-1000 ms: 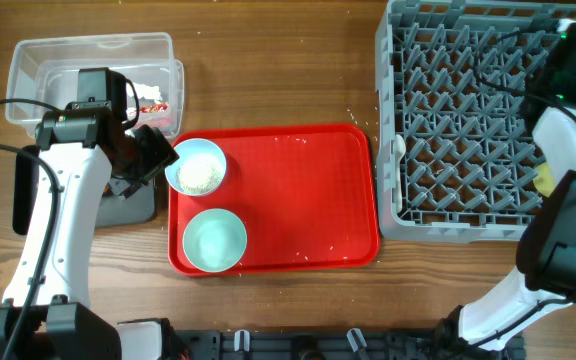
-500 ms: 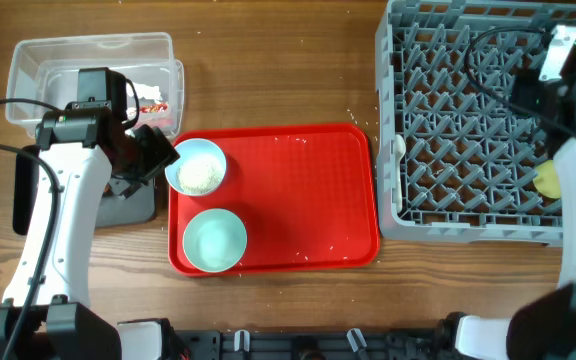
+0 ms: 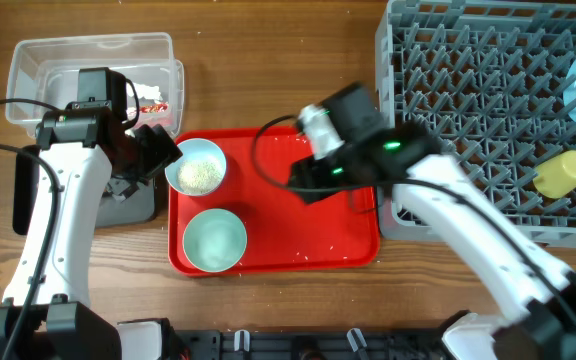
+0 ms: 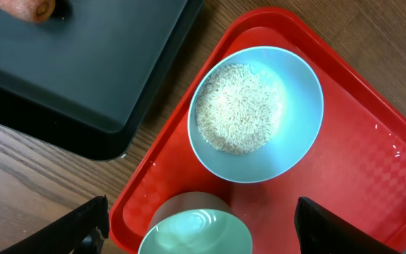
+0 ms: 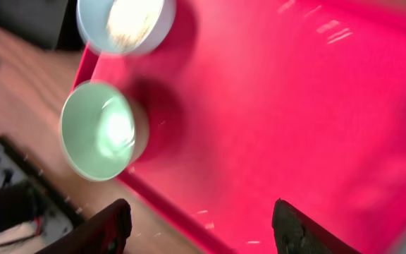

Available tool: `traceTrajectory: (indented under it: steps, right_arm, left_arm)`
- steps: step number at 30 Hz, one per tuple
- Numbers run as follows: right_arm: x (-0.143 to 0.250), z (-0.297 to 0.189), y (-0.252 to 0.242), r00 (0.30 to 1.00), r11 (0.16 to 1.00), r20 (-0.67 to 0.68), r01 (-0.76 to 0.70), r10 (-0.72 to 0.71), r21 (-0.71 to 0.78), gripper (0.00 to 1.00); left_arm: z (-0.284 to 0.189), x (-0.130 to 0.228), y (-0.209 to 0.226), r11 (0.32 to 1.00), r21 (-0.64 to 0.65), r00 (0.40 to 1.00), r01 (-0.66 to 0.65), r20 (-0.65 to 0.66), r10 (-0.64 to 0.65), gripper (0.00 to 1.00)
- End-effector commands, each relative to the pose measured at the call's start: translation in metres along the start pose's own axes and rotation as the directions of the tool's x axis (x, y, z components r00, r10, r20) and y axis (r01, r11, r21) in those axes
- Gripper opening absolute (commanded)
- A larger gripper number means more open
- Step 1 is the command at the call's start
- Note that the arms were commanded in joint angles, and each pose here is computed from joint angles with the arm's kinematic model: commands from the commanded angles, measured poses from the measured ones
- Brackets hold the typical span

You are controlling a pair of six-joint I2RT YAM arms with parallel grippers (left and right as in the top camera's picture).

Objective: Sort waste into correct bins and load items into the dishwasher rack
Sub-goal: 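Reach the right gripper to the green bowl and grasp its rim, then carry the green bowl into the dish rack and release it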

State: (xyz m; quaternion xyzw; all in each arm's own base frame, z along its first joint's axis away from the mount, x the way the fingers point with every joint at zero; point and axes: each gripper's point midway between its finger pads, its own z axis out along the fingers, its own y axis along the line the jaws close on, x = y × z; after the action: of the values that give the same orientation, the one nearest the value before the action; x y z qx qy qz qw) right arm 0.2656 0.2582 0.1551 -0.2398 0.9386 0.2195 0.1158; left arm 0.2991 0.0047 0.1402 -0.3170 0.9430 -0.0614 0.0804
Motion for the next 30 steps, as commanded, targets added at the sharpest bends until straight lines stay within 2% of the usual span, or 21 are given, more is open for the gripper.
traceTrajectory:
  steps: [1,7,11,14,16,19,21,25,28,29,30]
  right_arm:
    - [0.018,0.050,0.027,0.988,0.996,-0.124,-0.093,0.090,-0.014,0.67]
    - [0.039,0.119,0.057,0.970,0.993,-0.217,-0.118,0.113,-0.008,0.60]
    - [0.053,0.146,0.059,0.953,0.988,-0.260,-0.154,0.156,0.028,0.43]
    - [0.060,0.161,0.052,0.934,0.975,-0.281,-0.210,0.221,0.070,0.25]
    - [0.057,0.163,0.052,0.938,0.976,-0.272,-0.207,0.217,0.064,0.04]
    - [0.048,0.157,0.044,0.945,0.974,-0.236,-0.213,0.227,0.083,0.04]
    - [0.032,0.139,0.026,0.959,0.970,-0.168,-0.210,0.229,0.125,0.04]
    - [-0.014,0.049,-0.054,0.974,0.903,0.100,-0.228,0.205,0.364,0.04]
    - [-0.045,-0.043,-0.124,0.937,0.752,0.335,-0.291,0.099,0.591,0.04]
    - [-0.054,-0.085,-0.149,0.912,0.663,0.408,-0.326,0.034,0.674,0.04]
    - [-0.061,-0.139,-0.177,0.883,0.532,0.465,-0.368,-0.056,0.763,0.04]
  left_arm:
    - [0.002,-0.001,0.002,1.000,-0.009,1.000,0.006,0.000,-0.006,0.84]
    - [0.002,-0.001,0.002,1.000,-0.009,1.000,0.006,0.000,-0.006,0.84]
    - [0.002,-0.001,0.002,1.000,-0.009,1.000,0.006,0.000,-0.006,0.85]
    - [0.002,-0.001,0.002,1.000,-0.009,1.000,0.006,0.000,-0.006,0.85]
    - [0.002,-0.001,0.002,1.000,-0.009,1.000,0.006,0.000,-0.006,0.85]
    - [0.002,-0.001,0.002,1.000,-0.009,1.000,0.006,0.000,-0.006,0.85]
    - [0.002,-0.001,0.002,1.000,-0.009,1.000,0.006,0.000,-0.006,0.85]
    - [0.002,-0.001,0.002,1.000,-0.009,1.000,0.006,0.000,-0.006,0.85]
    - [0.002,-0.001,0.002,1.000,-0.009,1.000,0.006,0.000,-0.006,0.85]
    - [0.002,-0.001,0.002,1.000,-0.009,1.000,0.006,0.000,-0.006,0.85]
    - [0.002,-0.001,0.002,1.000,-0.009,1.000,0.006,0.000,-0.006,0.85]
